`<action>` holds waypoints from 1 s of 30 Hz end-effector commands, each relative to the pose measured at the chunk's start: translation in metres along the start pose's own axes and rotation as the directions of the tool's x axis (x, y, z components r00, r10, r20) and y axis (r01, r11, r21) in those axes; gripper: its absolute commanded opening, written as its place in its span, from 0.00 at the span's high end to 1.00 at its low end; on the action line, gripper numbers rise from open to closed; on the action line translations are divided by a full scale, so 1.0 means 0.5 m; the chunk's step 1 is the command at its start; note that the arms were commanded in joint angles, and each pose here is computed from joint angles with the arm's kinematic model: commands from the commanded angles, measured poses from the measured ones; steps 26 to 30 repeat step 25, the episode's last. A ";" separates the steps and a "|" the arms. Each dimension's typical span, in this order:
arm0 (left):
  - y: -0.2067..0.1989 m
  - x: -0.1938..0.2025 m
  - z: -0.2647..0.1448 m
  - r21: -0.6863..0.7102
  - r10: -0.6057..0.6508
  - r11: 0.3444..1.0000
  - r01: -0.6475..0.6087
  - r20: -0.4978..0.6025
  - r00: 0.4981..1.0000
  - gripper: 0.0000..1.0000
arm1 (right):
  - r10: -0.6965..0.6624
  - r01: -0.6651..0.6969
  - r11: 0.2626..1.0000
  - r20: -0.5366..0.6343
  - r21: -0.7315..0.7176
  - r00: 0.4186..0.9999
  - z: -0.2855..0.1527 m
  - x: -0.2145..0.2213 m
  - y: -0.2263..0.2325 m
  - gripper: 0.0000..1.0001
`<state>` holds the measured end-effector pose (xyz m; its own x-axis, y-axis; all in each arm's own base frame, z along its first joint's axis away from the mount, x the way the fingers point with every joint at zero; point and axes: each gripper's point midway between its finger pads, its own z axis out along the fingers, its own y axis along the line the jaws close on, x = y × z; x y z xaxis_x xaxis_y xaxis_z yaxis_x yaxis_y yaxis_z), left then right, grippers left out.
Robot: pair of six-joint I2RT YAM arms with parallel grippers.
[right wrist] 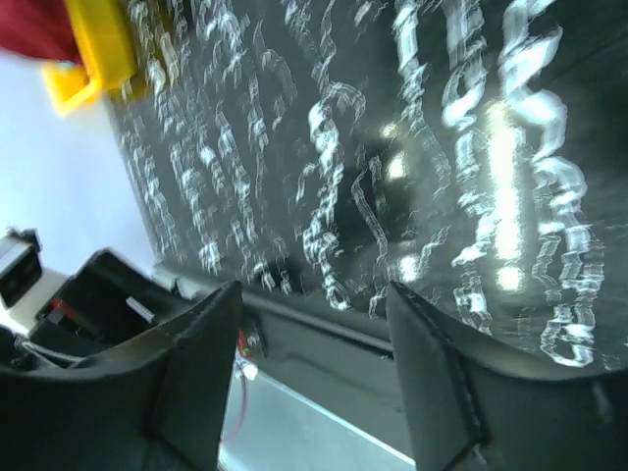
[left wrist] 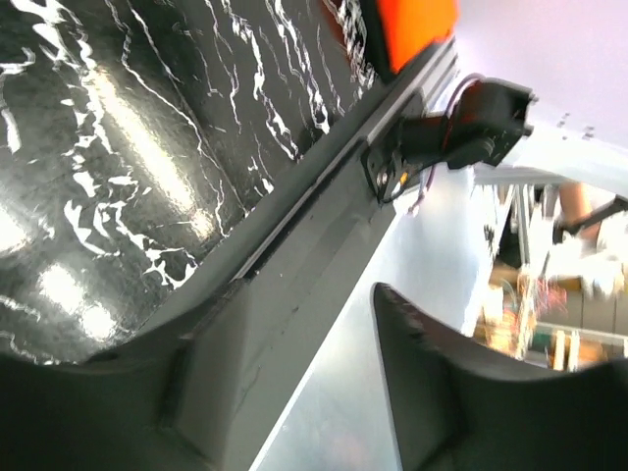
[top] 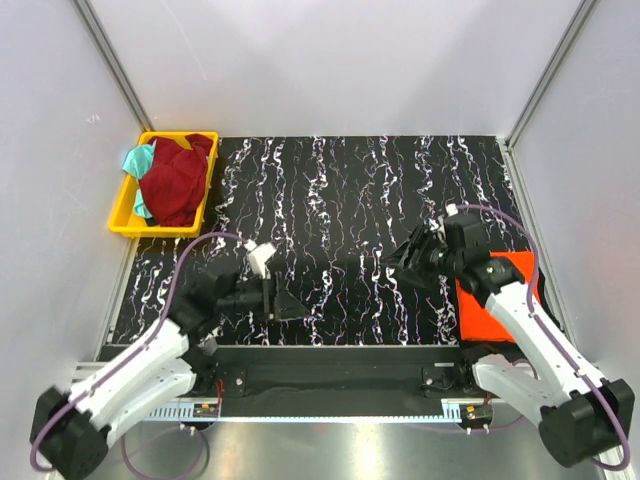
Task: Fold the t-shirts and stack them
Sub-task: Reset both grippers
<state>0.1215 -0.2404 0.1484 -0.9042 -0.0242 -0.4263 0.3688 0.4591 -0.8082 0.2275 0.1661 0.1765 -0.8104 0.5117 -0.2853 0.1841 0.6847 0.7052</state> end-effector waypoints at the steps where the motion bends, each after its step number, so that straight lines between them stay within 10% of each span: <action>1: 0.000 -0.035 -0.029 0.009 -0.062 0.998 0.061 0.223 0.973 0.35 | 0.039 -0.027 0.979 0.057 -0.202 0.998 0.000 0.012 0.060 0.31; 5: 0.038 -0.034 -0.058 0.084 -0.164 0.986 0.141 0.427 0.889 0.18 | 0.173 -0.135 0.951 0.116 -0.278 0.978 0.004 0.060 -0.024 0.01; 9: 0.027 -0.045 -0.093 0.232 -0.253 0.962 0.147 0.540 0.802 0.11 | 0.258 -0.209 0.908 0.092 -0.364 0.962 0.000 0.100 -0.060 0.00; 13: 0.012 -0.029 -0.076 0.241 -0.211 0.965 0.104 0.476 0.854 0.09 | 0.281 -0.245 0.874 0.026 -0.421 0.959 0.003 0.137 -0.076 0.00; 30: -0.118 -0.065 -0.170 0.638 -0.329 0.757 -0.139 0.557 0.763 0.07 | 0.142 -0.157 0.655 -0.084 -0.740 0.986 -0.099 0.172 0.037 0.00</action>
